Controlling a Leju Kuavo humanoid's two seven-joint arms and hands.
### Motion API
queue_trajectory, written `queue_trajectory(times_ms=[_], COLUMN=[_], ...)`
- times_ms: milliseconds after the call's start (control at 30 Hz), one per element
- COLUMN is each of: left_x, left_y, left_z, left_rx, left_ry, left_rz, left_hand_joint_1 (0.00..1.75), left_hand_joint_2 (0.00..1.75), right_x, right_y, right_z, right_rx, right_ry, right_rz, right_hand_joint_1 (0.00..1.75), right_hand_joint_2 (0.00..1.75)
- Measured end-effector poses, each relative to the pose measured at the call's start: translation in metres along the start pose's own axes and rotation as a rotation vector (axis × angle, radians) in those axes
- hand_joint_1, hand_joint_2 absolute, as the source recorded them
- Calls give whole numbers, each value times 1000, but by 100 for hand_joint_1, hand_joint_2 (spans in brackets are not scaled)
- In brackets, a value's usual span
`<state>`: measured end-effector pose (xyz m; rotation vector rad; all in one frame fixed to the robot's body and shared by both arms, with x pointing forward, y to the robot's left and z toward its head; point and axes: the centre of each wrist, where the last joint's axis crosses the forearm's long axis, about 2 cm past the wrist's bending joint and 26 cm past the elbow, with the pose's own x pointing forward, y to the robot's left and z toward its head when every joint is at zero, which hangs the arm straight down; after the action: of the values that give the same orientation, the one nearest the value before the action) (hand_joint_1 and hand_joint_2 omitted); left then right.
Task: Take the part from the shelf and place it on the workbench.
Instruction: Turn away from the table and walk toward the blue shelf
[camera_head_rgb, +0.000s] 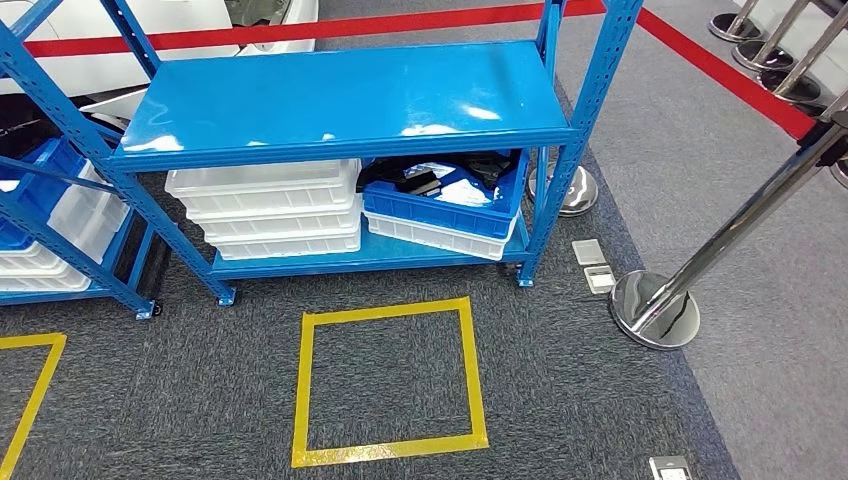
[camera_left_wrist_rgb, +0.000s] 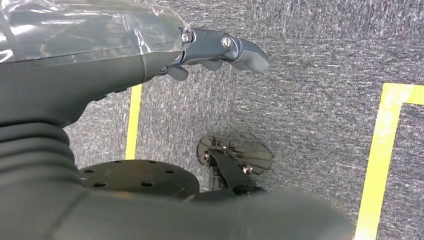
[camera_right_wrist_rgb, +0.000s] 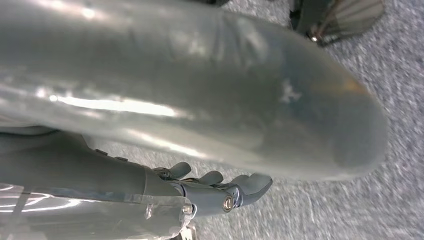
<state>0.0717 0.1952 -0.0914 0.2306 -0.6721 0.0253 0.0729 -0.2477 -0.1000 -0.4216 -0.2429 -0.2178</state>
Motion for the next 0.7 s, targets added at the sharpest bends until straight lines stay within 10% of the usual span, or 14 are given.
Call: queue_trajectory(times_ms=[67, 200, 700], left_x=[0, 1, -4], left_y=[-1, -1, 1], left_z=[0, 0, 2], left_rx=[-2, -3, -101], left_ry=[0, 3, 13], left_rz=[-2, -3, -28], left_hand_joint_1=[0, 0, 0], left_hand_joint_2=[175, 175, 175], right_x=[0, 0, -10], right_y=[1, 2, -1], right_z=[0, 1, 0], right_rx=[12, 28, 134], right_ry=[8, 14, -23], right_rz=[0, 6, 86], right_hand_joint_1=[0, 0, 0], right_hand_joint_2=[0, 175, 175])
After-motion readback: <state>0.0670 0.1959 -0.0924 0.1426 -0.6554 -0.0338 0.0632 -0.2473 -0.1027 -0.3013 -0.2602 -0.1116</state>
